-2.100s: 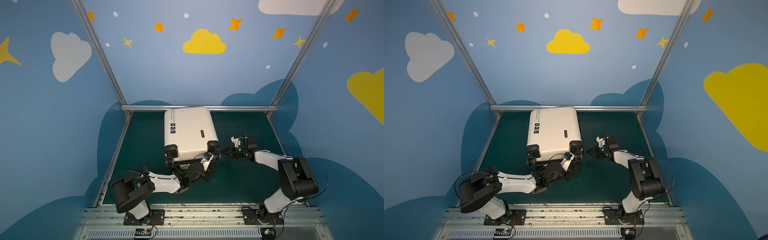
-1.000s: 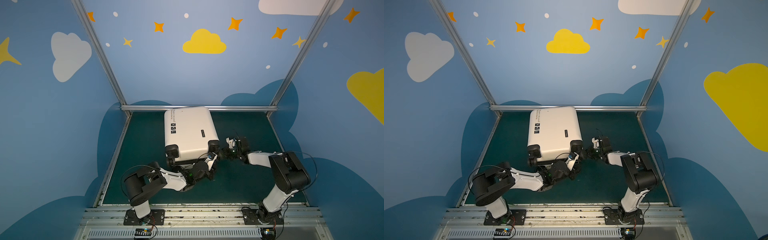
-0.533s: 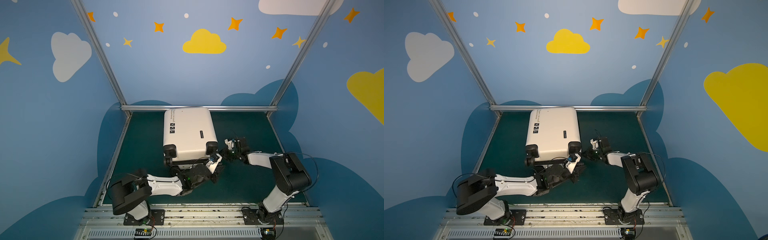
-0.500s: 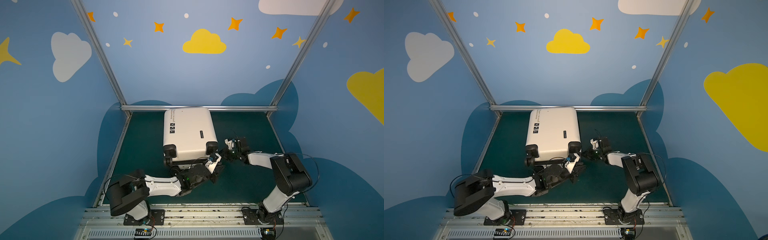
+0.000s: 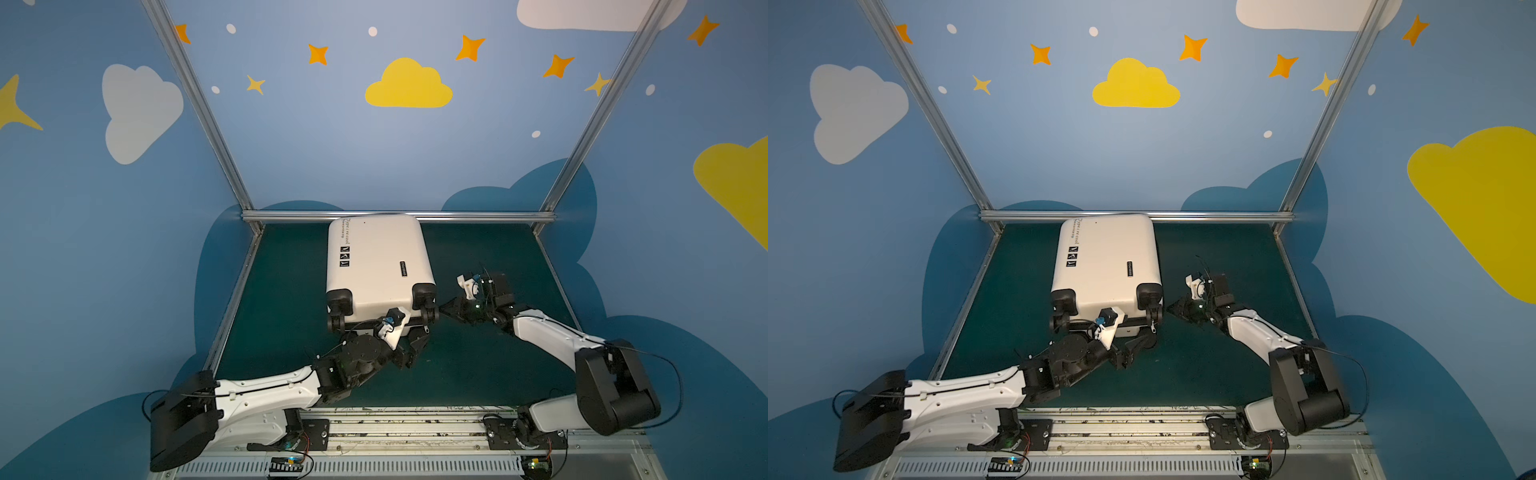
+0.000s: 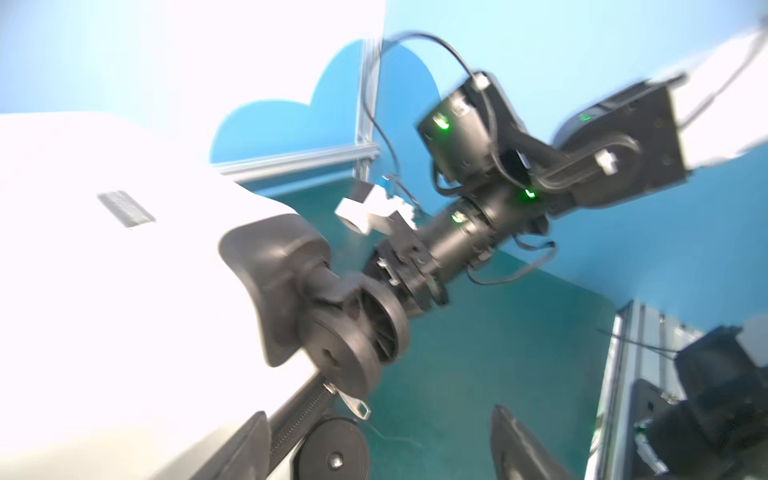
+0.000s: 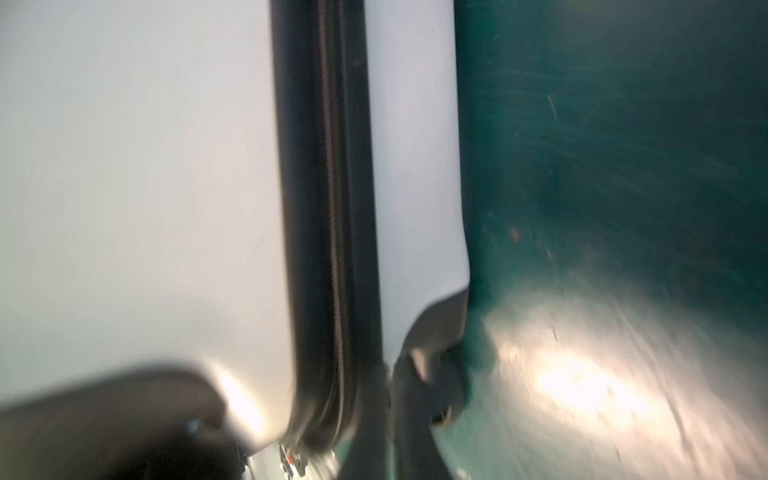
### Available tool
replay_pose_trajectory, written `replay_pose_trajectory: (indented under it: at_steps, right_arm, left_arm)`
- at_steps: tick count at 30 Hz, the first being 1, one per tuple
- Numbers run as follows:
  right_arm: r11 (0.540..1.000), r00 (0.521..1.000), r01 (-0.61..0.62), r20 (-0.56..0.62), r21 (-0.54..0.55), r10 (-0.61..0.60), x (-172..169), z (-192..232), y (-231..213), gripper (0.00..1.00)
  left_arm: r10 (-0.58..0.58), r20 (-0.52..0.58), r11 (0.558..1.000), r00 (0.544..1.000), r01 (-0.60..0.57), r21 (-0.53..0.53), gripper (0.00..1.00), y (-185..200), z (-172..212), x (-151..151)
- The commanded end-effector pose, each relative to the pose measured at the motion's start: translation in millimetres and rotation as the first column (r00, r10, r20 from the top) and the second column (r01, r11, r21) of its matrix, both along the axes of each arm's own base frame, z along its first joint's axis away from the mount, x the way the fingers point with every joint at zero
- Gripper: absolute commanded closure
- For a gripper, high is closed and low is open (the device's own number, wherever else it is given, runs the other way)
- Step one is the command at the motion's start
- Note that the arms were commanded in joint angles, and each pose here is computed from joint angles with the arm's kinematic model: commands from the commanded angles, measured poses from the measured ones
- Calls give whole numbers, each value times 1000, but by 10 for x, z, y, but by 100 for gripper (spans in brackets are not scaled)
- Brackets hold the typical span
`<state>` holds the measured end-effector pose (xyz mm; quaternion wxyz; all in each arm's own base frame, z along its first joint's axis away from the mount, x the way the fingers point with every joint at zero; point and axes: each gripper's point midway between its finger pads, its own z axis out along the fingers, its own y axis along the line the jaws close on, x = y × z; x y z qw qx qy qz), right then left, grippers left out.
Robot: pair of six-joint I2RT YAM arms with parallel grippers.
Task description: Pack the luggage
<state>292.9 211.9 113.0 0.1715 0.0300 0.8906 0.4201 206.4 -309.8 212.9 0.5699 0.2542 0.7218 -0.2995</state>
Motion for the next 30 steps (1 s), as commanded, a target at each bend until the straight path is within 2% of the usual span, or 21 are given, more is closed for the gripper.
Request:
replay_pose_trajectory:
  at_steps: [1, 3, 12, 14, 18, 21, 26, 30]
  right_arm:
    - [998, 1000, 6, -8, -59, -6, -174, -20, -126, 75]
    - [998, 1000, 6, 14, -58, -6, -220, 76, -137, 72]
    - [995, 998, -3, 62, -103, 9, -279, 295, -164, 68]
    - [992, 999, 2, 53, -123, 5, -291, 272, -209, 63]
    - [990, 998, 13, 55, -142, -5, -343, 264, -297, 42]
    - [989, 998, 23, 61, -145, -14, -390, 270, -353, 35]
    - [989, 997, 44, 76, -140, -33, -422, 274, -420, 34]
    - [989, 995, 59, 83, -134, -48, -450, 242, -462, 35]
  left_arm:
    - [44, -10, 996, 999, -43, 84, 3, 116, -113, 32]
    - [42, -17, 995, 999, -40, 92, 1, 108, -122, 31]
    - [79, -19, 993, 997, -78, 88, 1, -94, -142, 188]
    - [90, -14, 992, 996, -89, 85, 1, -182, -139, 246]
    - [117, -3, 991, 993, -116, 67, 1, -367, -134, 346]
    - [185, 14, 981, 983, -186, 56, 1, -438, -143, 435]
    - [310, 39, 949, 950, -311, 45, 1, -474, -158, 589]
    - [445, 75, 891, 892, -450, 59, 1, -366, -183, 729]
